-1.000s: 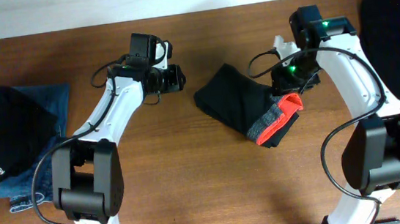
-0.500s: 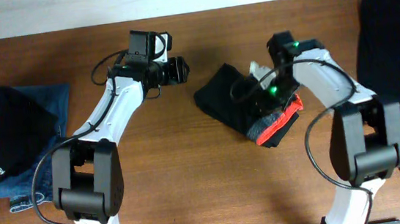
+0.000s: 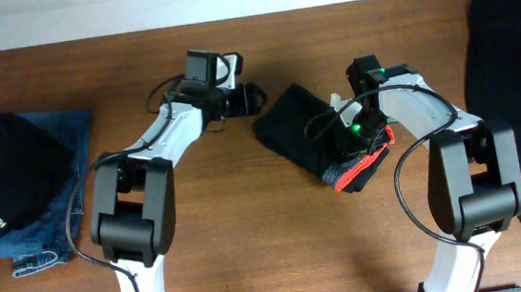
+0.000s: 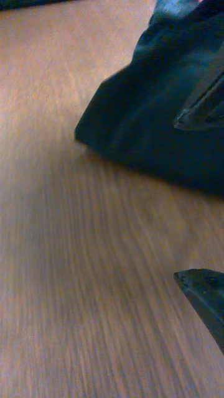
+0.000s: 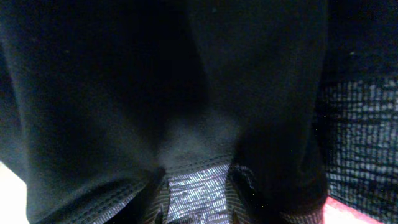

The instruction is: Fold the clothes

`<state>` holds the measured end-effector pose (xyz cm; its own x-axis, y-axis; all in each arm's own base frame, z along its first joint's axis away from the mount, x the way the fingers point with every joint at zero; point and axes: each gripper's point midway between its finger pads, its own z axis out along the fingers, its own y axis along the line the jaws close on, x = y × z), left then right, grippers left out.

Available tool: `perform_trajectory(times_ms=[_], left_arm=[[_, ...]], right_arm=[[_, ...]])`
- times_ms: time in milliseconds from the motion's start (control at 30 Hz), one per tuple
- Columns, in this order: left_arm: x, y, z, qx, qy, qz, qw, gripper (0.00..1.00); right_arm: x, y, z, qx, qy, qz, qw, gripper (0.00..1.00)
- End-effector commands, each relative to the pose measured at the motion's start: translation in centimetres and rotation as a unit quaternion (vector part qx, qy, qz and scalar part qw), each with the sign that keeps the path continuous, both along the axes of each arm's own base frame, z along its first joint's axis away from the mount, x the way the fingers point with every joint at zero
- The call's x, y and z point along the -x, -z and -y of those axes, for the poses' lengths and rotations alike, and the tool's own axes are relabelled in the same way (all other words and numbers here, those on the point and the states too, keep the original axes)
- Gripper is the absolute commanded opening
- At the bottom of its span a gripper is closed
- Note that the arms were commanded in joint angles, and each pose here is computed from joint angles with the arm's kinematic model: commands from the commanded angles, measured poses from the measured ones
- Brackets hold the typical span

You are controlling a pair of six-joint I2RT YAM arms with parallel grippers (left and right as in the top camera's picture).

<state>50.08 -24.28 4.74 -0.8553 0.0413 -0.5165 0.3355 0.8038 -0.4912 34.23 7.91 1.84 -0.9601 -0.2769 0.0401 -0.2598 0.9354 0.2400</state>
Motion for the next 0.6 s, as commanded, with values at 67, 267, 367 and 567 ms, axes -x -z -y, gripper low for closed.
perform_trajectory(times_ms=[67,267,367,567], left_arm=[[0.9,-0.7,2.7,0.031,0.038,0.005,0.999,0.74],[1.5,0.2,3.6,0.026,0.046,-0.005,0.999,0.73],[1.8,1.8,3.5,0.022,0.045,-0.02,0.999,0.73],[4.0,4.7,3.4,0.023,0.057,-0.087,0.994,0.62]], right_arm=[[0.7,0.9,1.1,0.036,0.002,-0.01,0.999,0.35],[0.8,0.8,1.1,0.034,0.003,-0.012,0.999,0.35],[0.9,0.8,1.1,0.034,0.003,-0.014,0.999,0.35],[0.9,0.8,1.1,0.034,0.003,-0.014,0.999,0.35]])
